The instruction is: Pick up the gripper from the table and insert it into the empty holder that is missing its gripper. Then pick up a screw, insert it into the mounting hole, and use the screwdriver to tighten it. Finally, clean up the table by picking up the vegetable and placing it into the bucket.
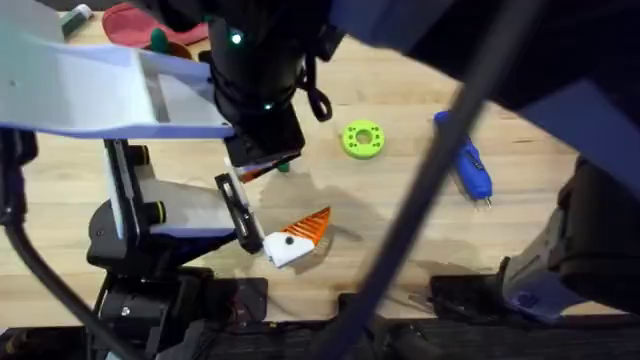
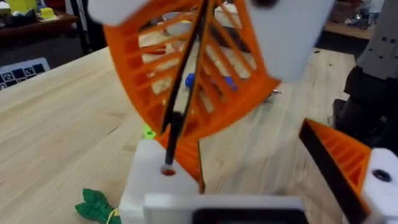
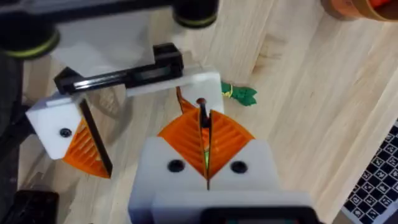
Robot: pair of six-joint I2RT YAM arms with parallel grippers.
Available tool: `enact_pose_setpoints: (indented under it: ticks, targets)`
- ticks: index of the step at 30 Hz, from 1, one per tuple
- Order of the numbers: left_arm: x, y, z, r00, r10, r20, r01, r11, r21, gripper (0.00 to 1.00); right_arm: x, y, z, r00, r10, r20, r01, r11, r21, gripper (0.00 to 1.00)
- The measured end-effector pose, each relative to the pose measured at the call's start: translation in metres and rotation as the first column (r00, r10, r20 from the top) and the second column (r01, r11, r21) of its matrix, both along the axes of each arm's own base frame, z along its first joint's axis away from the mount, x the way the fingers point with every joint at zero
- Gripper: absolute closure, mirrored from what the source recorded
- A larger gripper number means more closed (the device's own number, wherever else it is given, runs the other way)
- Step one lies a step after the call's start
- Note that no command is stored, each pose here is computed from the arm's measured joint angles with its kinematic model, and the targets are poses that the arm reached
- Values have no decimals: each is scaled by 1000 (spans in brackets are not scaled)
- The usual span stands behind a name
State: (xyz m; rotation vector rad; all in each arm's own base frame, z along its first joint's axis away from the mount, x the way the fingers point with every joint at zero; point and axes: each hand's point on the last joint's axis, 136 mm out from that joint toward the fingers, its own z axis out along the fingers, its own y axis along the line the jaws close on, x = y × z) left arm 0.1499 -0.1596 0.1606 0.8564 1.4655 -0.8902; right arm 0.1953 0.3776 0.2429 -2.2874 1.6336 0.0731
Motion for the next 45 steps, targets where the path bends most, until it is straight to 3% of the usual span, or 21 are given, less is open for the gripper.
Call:
enact_pose_setpoints:
  ticks: [45]
  targets:
    - [0, 0, 0, 1000, 0, 0, 0, 1000, 0, 15, 2, -1, -16, 1000, -6, -23, 5, 999, -45, 995]
